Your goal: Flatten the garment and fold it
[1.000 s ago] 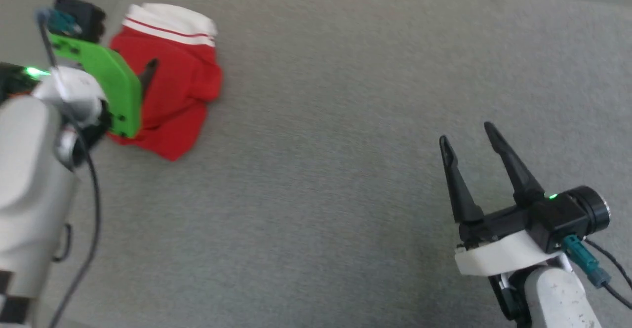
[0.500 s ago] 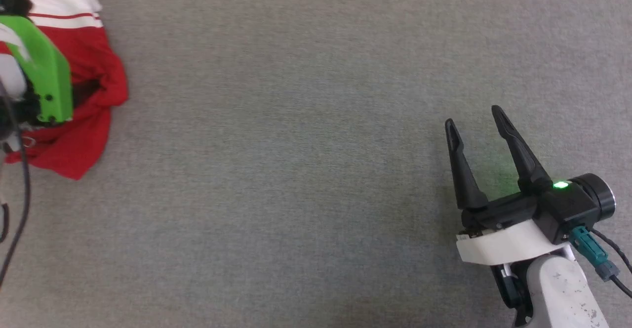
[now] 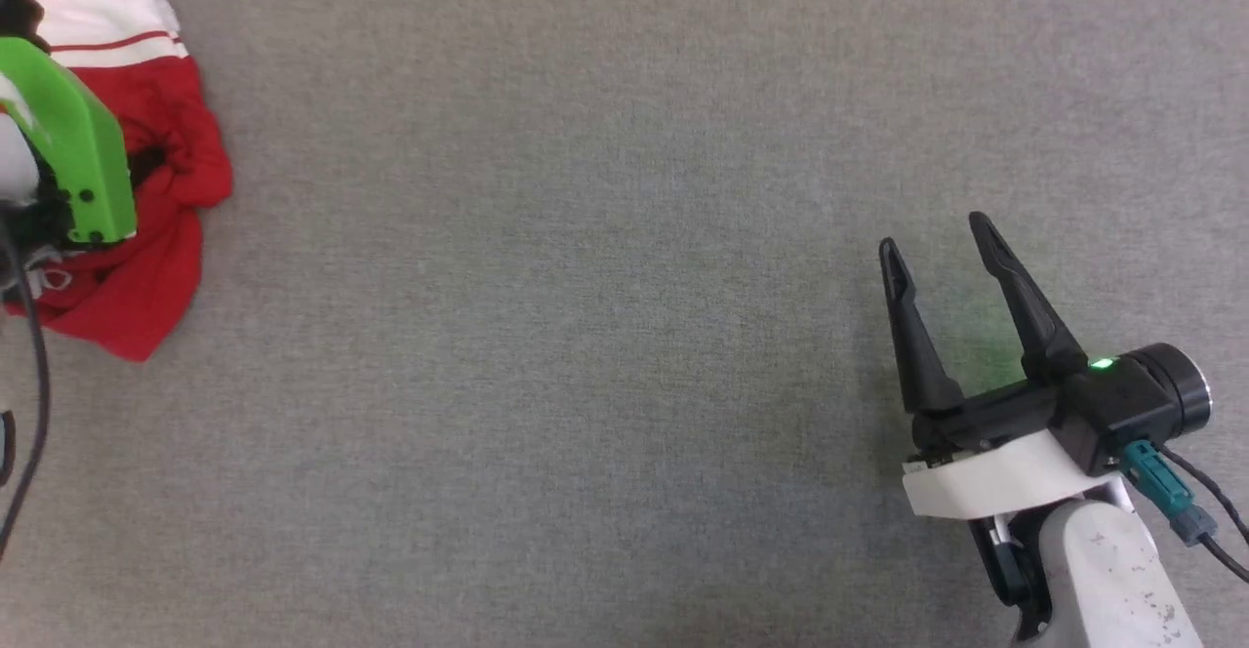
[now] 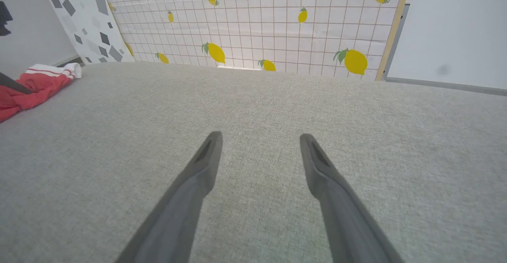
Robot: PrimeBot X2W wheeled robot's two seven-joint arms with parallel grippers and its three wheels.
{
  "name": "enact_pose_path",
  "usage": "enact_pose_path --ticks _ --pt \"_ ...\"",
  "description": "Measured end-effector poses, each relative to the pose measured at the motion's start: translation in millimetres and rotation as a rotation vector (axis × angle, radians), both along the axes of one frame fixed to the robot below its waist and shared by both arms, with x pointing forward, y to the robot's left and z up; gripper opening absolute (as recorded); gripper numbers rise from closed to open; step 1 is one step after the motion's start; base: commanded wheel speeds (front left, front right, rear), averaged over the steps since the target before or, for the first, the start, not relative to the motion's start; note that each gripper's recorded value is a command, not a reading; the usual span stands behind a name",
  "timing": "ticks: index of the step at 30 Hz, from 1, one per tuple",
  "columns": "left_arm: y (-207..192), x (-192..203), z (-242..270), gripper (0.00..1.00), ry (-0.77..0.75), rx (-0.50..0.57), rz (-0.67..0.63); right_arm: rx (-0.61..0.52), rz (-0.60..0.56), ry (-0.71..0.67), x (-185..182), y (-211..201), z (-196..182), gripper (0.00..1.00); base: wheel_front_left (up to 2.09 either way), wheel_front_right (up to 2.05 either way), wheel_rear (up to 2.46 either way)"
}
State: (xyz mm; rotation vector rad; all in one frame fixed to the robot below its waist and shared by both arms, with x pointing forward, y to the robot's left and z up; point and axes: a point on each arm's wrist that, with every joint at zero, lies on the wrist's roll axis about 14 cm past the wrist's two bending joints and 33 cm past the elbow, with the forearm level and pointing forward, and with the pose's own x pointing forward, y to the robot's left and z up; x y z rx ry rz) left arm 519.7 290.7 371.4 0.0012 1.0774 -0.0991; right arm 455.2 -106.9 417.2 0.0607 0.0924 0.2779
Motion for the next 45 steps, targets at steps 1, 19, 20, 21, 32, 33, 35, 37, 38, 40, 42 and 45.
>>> enact_pose_path --ticks 1,19,20,21,32,33,35,37,38,40,42,45 --pt "0.5 4.1 8.7 0.0 -0.052 0.005 -0.001 -0.001 -0.001 -0.008 -0.7 -0.3 3.9 1.0 0.0 0.0 0.0" --pt "-65.5 20.9 292.8 0.0 -1.187 -0.062 -0.203 0.002 -0.035 -0.182 -40.7 -12.2 85.2 1.0 0.0 0.0 0.0" --pt "-76.3 16.1 302.1 0.0 -1.218 -0.063 -0.234 0.004 -0.038 -0.193 -42.3 -13.2 89.9 1.0 0.0 0.0 0.0" --pt "-90.3 10.0 310.9 0.0 -1.248 -0.073 -0.272 0.004 -0.041 -0.207 -44.5 -14.2 95.1 1.0 0.0 0.0 0.0" --pt "-268.4 -54.4 242.0 0.0 -1.119 -0.279 -0.649 0.008 -0.148 -0.281 -66.2 -50.7 124.8 1.0 0.0 0.0 0.0" --pt "-280.1 -59.7 228.8 0.0 -1.086 -0.295 -0.672 0.005 -0.161 -0.283 -67.9 -55.3 125.4 1.0 0.0 0.0 0.0" --pt "-310.1 -74.9 196.9 0.0 -1.004 -0.354 -0.717 -0.001 -0.204 -0.285 -72.3 -69.8 126.5 1.0 0.0 0.0 0.0" --pt "-337.4 -93.1 165.4 0.0 -0.912 -0.406 -0.756 -0.009 -0.243 -0.285 -76.7 -83.0 127.0 1.0 0.0 0.0 0.0" --pt "-351.6 -104.2 149.6 0.0 -0.864 -0.434 -0.776 -0.014 -0.265 -0.285 -79.2 -90.5 127.1 1.0 0.0 0.0 0.0" --pt "-375.8 -126.7 121.9 1.0 -0.779 -0.477 -0.817 -0.019 -0.302 -0.279 -84.4 -102.8 126.0 1.0 0.0 0.0 0.0" --pt "-394.2 -142.7 108.7 1.0 -0.739 -0.518 -0.848 -0.027 -0.33 -0.273 -88.7 -111.6 124.5 1.0 0.0 0.0 0.0" --pt "-412.5 -154.8 105.1 1.0 -0.732 -0.578 -0.866 -0.036 -0.362 -0.265 -94.5 -122.0 122.4 1.0 0.0 0.0 0.0"
